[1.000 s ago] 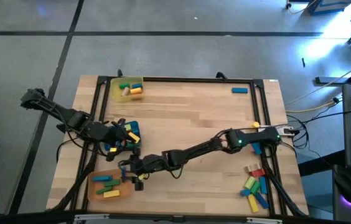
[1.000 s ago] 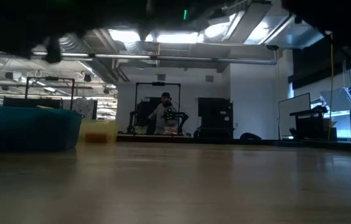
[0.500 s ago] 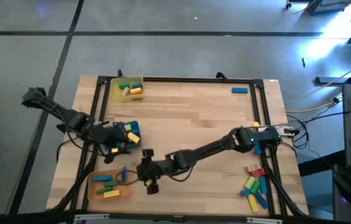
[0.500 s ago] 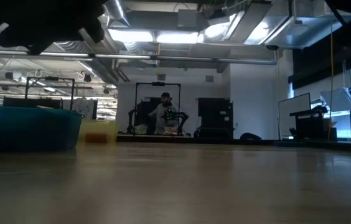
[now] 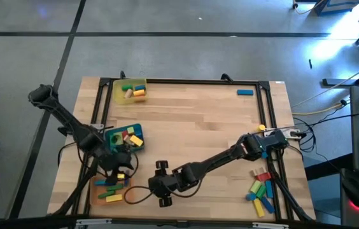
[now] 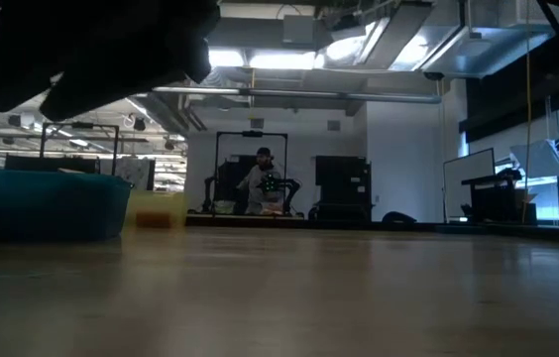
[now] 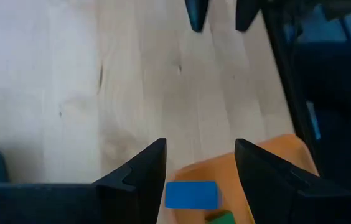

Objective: Sort blocks by size
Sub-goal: Put the blue block into the orange bin

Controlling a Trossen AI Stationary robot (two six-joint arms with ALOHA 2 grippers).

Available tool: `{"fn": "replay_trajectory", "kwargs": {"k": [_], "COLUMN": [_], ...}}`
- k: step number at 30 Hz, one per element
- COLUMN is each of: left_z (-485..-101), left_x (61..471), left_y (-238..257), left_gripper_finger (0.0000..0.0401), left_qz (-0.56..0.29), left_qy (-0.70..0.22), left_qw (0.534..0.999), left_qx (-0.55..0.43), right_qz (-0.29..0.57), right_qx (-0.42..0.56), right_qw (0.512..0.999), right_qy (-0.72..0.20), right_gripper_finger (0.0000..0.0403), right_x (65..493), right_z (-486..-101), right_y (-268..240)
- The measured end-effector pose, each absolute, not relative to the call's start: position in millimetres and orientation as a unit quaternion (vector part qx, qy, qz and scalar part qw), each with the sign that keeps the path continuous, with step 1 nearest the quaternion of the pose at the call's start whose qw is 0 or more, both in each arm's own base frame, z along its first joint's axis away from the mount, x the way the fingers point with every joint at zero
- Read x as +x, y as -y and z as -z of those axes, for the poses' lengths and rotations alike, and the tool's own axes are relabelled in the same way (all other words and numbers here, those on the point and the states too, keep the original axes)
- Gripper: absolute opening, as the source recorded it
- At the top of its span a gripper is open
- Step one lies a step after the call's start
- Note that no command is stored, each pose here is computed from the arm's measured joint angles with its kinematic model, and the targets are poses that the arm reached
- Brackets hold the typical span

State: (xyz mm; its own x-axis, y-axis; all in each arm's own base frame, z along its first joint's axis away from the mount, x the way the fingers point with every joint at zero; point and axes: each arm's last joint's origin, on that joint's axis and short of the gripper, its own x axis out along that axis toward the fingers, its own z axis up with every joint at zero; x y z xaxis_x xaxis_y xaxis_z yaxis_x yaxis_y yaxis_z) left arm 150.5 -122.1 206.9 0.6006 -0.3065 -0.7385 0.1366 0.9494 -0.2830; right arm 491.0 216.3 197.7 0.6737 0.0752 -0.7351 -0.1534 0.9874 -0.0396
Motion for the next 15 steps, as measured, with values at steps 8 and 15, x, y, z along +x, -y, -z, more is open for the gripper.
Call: {"fn": "replay_trajectory", "kwargs": {"k": [8, 15], "left_z": [-213, -218], "left_x": [147, 136], "left_y": [138, 146], "left_gripper_finger": [0.0175, 0.0175], "left_qz": [0.119, 0.13], "left_qy": [-0.487, -0.531], "left_qw": [0.86, 0.826], "left_qx": [-0.095, -0.134], "right_qz": [-0.054, -0.048], "right_qx": [-0.039, -0.034], "right_qw": [0.908, 0.902], "right_qy": [-0.414, -0.428], "right_gripper_finger": [0.0204, 0.0204], "right_x": [489, 487], "right_z": [-195, -193], "right_y": [-215, -214]}}
